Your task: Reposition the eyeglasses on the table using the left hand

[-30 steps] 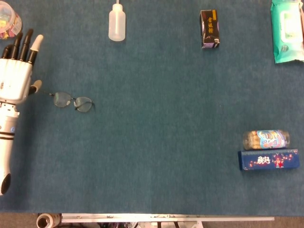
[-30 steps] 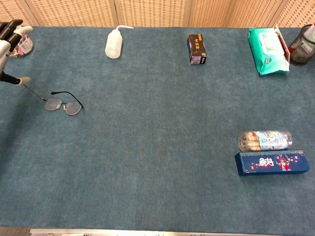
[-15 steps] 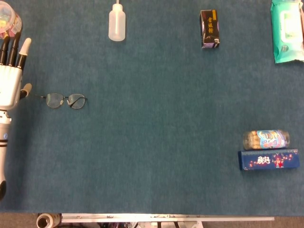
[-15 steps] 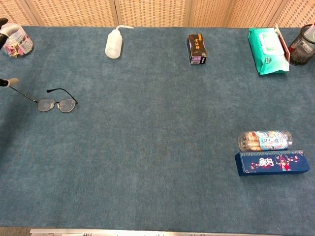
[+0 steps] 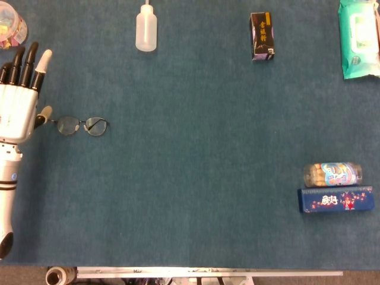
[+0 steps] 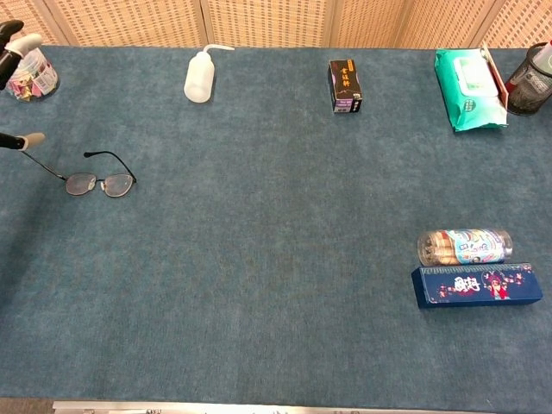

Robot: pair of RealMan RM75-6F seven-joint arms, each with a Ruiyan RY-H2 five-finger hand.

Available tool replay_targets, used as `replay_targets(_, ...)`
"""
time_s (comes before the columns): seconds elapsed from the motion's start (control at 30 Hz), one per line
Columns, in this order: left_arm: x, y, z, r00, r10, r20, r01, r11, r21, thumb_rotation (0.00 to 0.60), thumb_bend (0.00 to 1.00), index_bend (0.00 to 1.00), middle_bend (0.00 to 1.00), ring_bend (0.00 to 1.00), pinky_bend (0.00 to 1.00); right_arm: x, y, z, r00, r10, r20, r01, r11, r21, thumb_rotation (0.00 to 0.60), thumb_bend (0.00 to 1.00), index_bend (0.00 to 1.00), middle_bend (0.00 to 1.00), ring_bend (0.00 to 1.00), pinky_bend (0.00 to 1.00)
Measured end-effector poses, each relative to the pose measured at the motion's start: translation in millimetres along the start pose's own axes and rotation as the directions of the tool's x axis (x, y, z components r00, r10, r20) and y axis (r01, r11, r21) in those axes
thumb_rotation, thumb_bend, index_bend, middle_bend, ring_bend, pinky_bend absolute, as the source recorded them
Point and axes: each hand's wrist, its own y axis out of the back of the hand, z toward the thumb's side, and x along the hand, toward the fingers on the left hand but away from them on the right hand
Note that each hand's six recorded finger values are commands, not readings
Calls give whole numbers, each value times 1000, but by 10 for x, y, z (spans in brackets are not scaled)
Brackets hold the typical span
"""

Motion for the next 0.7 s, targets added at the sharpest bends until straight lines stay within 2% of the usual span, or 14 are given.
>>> replay_targets(0.27,-106,200,-115,999,49,-21,-49,999,3,600,74,65,0,58,233,7,11,2,1000,-3,-2,3,1000,-2,600,313,601,573,507,525)
replay_targets(0.5,-160,439,-419,989,113,-98,-114,993,-8,600,74,65,0,58,233,11,-2,12,1000,1,-4,-1,1000,3,600,313,601,573,507,524)
replay_targets(0.7,-147,440,-601,983,107,-150,-111,994,-17,600,74,65,0,58,233,12,-3,14,1000,1,-3,-1,1000,6,600,313,601,573,507,525)
